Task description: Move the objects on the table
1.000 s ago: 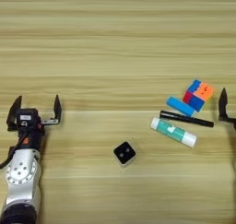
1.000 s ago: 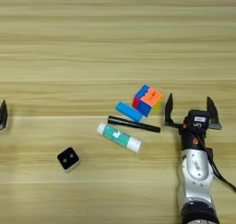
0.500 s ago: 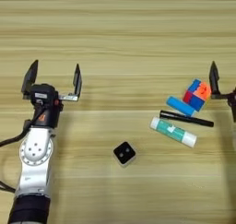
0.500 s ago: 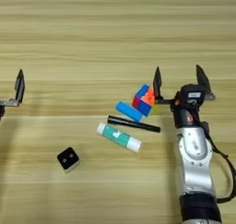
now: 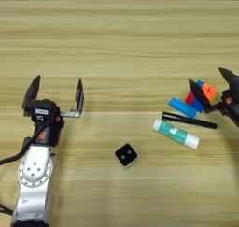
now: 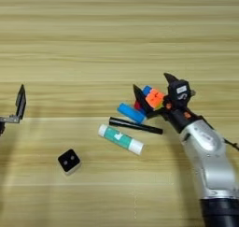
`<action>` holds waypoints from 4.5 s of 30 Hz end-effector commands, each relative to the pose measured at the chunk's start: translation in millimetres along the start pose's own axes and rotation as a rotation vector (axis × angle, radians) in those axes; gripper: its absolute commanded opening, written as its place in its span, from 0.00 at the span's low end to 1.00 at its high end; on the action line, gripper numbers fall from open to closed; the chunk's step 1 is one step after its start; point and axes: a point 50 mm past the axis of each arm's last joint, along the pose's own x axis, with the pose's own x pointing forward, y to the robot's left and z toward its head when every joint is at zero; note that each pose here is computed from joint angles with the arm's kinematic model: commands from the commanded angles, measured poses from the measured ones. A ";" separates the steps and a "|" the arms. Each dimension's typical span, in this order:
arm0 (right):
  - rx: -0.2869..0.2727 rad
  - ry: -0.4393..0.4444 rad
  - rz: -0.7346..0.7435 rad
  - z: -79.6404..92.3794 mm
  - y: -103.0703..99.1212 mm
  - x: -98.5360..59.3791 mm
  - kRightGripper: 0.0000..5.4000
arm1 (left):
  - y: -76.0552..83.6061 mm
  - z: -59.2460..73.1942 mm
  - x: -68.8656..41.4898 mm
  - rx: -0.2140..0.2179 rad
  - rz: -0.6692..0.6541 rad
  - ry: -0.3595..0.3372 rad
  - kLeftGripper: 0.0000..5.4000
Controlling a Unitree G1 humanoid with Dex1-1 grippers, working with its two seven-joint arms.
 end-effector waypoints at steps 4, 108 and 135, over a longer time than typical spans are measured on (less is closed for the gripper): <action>-0.091 0.114 0.097 19.0 -42.7 -20.8 0.99 | -4.7 1.0 -11.6 -0.016 -0.010 0.045 1.00; -0.013 0.097 0.562 15.1 80.0 87.3 0.62 | -30.1 0.3 -1.3 -0.069 -0.008 -0.006 1.00; -0.003 0.260 0.660 -43.2 115.2 97.7 0.69 | -36.5 3.0 -1.2 -0.067 0.000 -0.017 1.00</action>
